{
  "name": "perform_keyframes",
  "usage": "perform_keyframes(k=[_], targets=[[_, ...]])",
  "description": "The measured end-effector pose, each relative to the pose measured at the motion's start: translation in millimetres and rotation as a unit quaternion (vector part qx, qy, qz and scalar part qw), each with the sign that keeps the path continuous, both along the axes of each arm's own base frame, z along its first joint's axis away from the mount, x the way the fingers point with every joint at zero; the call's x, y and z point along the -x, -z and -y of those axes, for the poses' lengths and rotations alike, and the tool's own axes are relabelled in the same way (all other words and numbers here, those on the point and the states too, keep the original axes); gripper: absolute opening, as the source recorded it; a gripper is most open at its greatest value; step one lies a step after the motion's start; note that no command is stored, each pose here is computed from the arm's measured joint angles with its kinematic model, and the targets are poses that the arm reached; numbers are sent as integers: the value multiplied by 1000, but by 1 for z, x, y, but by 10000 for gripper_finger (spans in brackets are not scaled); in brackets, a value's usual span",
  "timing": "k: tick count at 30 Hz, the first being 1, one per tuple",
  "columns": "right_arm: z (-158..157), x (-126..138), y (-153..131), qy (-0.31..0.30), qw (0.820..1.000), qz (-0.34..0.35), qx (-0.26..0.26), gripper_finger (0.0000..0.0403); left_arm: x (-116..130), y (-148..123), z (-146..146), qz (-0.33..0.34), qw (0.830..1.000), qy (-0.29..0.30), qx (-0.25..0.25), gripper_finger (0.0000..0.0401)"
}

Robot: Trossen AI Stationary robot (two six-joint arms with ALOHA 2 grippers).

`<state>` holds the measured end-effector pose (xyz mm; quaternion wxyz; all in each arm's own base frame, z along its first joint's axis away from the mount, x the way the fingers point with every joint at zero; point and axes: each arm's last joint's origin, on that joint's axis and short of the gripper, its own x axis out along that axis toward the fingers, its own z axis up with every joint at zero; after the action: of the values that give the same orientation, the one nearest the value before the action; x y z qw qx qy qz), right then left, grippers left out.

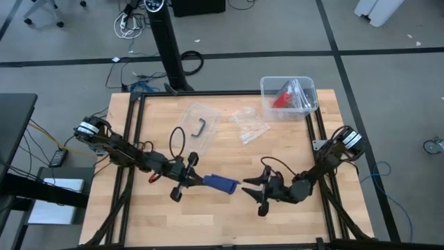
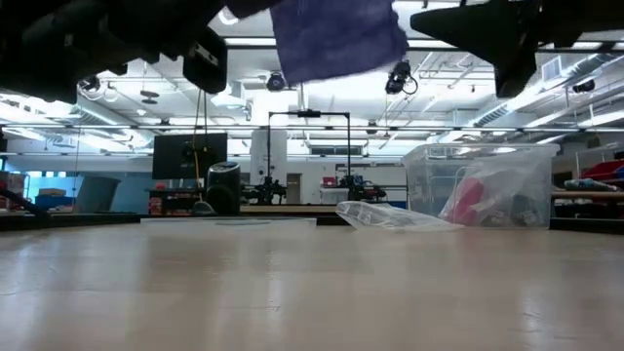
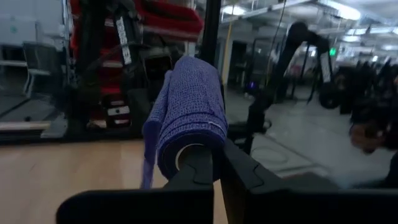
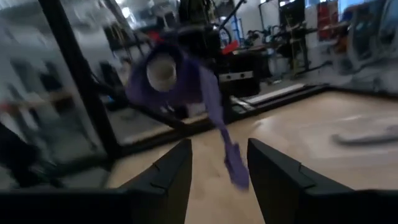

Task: Roll bandage
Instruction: Roll the blue bandage

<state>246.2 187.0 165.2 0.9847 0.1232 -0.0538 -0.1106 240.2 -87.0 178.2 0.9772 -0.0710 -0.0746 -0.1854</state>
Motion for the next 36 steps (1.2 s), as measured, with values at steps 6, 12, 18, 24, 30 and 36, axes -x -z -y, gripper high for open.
perform_keyframes(k=[6,12,18,24,30,36], targets=[[-6,-18,-16,7,997,-57,59,155,1,-4,-1,16,1000,3,21,9],[-4,-33,-29,32,987,-109,115,155,1,-6,0,21,999,18,34,9],[-3,-37,-44,51,982,-109,149,155,2,-7,0,25,998,30,41,9],[7,-44,-39,62,969,-143,193,93,2,-8,1,27,998,42,45,9],[22,-48,-49,110,937,-173,282,8,3,-8,2,17,996,67,61,9],[41,-42,-81,151,911,-181,339,2,3,-5,4,-12,992,96,81,9]])
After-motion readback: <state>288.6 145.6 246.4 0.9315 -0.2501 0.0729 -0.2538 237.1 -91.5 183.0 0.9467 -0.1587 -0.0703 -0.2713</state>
